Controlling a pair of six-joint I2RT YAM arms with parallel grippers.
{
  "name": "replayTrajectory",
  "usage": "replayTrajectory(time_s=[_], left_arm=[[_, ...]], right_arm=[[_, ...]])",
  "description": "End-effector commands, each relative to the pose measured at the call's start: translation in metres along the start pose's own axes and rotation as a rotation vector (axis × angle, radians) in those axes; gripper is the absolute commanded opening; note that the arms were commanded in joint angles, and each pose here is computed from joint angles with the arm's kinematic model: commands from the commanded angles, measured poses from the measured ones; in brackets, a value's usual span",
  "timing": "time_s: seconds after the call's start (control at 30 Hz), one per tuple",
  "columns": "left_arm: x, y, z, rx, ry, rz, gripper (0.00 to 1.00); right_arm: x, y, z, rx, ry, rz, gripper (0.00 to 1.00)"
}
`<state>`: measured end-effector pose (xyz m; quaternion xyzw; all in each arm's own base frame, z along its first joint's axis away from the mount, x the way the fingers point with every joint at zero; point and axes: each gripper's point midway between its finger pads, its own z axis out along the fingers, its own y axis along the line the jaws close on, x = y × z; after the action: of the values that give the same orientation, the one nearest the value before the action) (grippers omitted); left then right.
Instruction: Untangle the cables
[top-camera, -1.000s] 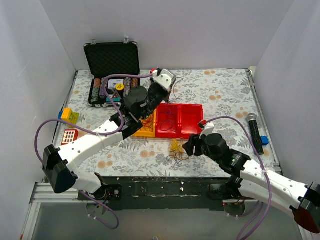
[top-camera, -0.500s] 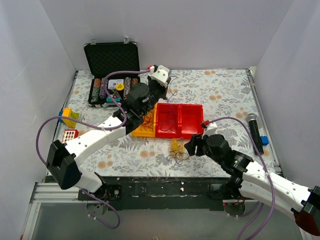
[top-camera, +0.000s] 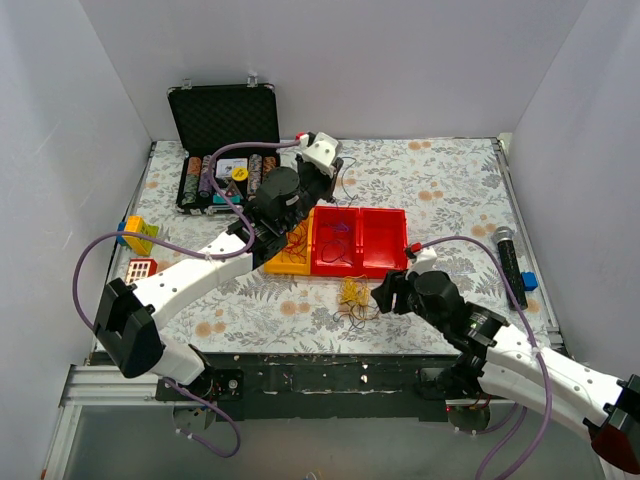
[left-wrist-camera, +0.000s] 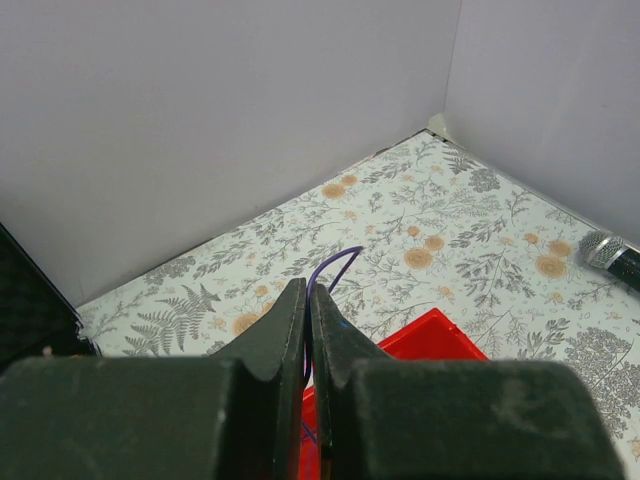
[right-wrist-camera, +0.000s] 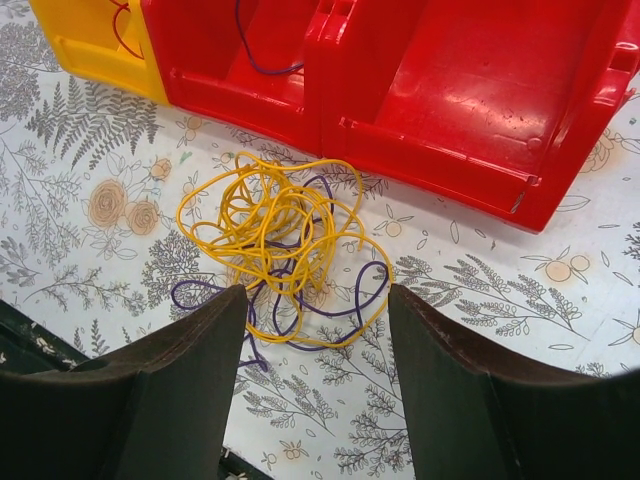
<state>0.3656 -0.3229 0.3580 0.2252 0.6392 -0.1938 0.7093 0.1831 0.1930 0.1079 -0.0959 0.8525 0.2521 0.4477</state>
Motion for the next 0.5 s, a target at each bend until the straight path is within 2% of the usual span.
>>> replayTrajectory(time_s=[0.0,0.2,0.47], left_arm=[[-0.017,0.003,-0.011,0.001,-0.044,-0.011,0.0],[0.006,0.005,-0.014,-0.011,-0.004,0.002,0.0],[0.016,0.001,-0.003,0.019,0.01,0.023,0.0]], right_arm=[[0.001,-0.003,-0.002,0.012,-0.015,0.018,0.66],[0.002,-0.006,-0.004,0.021,-0.015,0.018,0.66],[0.005,-0.008,-0.005,0.025,-0.017,0.035,0.66]])
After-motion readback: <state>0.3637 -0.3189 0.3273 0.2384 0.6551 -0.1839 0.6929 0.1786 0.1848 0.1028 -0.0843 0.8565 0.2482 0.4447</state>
